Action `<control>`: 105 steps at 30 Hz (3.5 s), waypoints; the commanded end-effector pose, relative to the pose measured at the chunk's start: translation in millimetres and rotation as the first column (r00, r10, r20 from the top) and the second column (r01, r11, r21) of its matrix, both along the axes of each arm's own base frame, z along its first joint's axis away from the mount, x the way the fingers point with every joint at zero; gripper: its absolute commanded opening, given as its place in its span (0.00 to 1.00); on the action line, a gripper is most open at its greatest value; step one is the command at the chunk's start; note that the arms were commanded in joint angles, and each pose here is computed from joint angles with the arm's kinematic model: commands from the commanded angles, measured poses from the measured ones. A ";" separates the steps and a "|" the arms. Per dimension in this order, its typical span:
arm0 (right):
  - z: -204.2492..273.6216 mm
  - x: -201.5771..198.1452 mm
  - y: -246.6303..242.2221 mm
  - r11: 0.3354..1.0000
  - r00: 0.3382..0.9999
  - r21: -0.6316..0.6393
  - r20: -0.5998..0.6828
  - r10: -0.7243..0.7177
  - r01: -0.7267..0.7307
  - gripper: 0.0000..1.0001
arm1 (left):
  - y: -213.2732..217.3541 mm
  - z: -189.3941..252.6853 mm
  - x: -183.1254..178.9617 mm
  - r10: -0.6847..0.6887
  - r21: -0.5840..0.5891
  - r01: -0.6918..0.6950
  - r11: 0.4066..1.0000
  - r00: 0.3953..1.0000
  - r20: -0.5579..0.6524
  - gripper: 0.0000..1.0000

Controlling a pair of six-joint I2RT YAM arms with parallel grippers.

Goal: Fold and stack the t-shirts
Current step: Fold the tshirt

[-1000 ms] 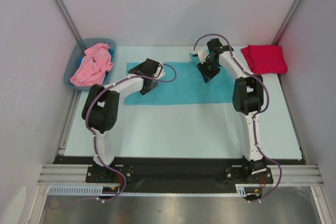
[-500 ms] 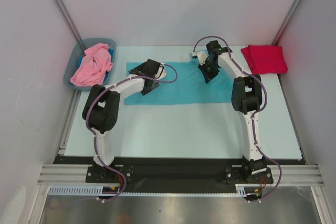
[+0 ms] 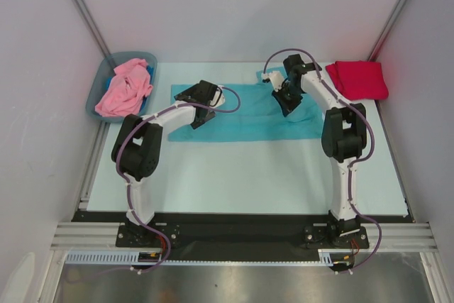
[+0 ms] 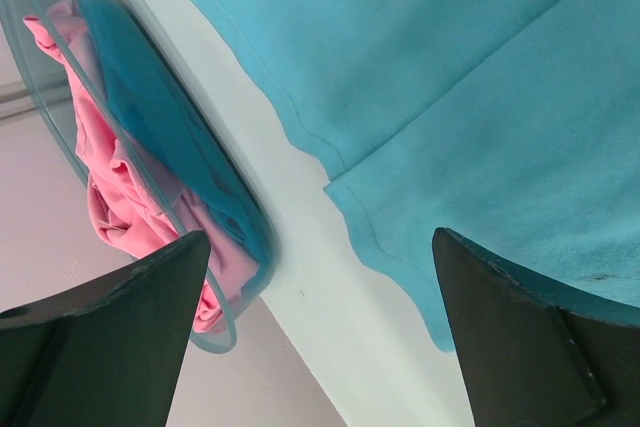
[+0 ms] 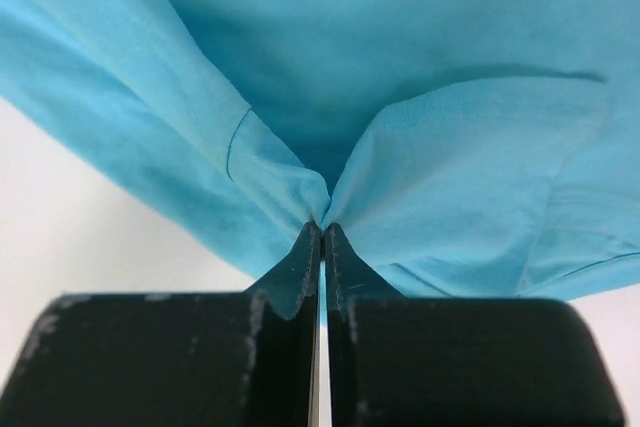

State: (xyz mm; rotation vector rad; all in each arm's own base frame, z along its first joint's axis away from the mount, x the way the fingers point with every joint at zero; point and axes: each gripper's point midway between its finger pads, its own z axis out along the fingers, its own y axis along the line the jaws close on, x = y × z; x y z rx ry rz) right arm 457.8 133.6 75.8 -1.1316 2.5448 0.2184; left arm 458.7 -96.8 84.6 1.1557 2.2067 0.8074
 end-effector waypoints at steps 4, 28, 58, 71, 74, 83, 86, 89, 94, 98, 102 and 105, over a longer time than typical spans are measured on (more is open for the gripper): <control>-11.6 -34.2 -13.7 0.996 0.991 -0.058 -0.121 0.059 -0.066 0.03 | -4.2 19.4 7.4 -0.007 0.000 0.007 1.000 0.998 0.063 1.00; 35.6 3.6 -1.9 0.992 0.994 -0.053 -0.026 0.109 -0.110 0.36 | -0.5 23.5 6.8 -0.014 0.023 0.012 1.000 0.997 0.078 1.00; -6.7 36.0 6.8 0.993 0.998 -0.107 0.033 0.049 -0.046 0.35 | -2.6 20.2 11.7 -0.011 0.026 0.009 1.000 0.997 0.077 1.00; 6.8 23.0 -4.1 0.991 0.998 -0.129 0.034 0.050 -0.045 0.08 | -2.6 21.1 12.3 -0.011 0.026 0.009 1.000 0.997 0.080 1.00; 11.6 23.1 -2.7 0.992 0.998 -0.123 0.043 0.046 -0.040 0.00 | -2.8 19.8 12.2 -0.010 0.024 0.008 1.000 0.997 0.079 1.00; 25.6 25.0 -5.9 0.990 0.996 -0.139 0.078 0.046 -0.035 0.00 | -2.3 20.7 11.6 -0.011 0.027 0.009 1.000 0.997 0.079 1.00; 29.9 18.0 -11.9 0.987 0.997 -0.158 0.062 0.054 -0.043 0.00 | -1.8 20.2 11.8 -0.011 0.031 0.009 0.999 0.997 0.079 1.00; 33.2 7.2 -21.0 0.983 0.998 -0.173 0.037 0.060 -0.053 0.00 | 0.1 21.3 10.9 -0.009 0.035 0.006 0.999 0.997 0.082 1.00; 35.2 -9.4 -38.3 0.977 0.998 -0.206 0.006 0.057 -0.055 0.00 | 1.0 19.3 9.4 -0.011 0.038 0.008 0.999 0.997 0.080 1.00; 40.5 -21.4 -45.2 0.975 0.998 -0.213 -0.023 0.055 -0.059 0.00 | 1.0 19.4 9.5 -0.012 0.039 0.009 0.999 0.997 0.080 1.00; 41.2 -42.1 -49.1 0.973 0.994 -0.214 -0.088 0.071 -0.089 0.00 | 0.3 20.8 10.8 -0.011 0.036 0.008 0.999 0.996 0.084 1.00; 35.9 -59.5 -48.4 0.972 0.983 -0.198 -0.154 0.097 -0.127 0.00 | 0.8 20.5 10.5 -0.012 0.040 0.009 0.999 0.997 0.082 1.00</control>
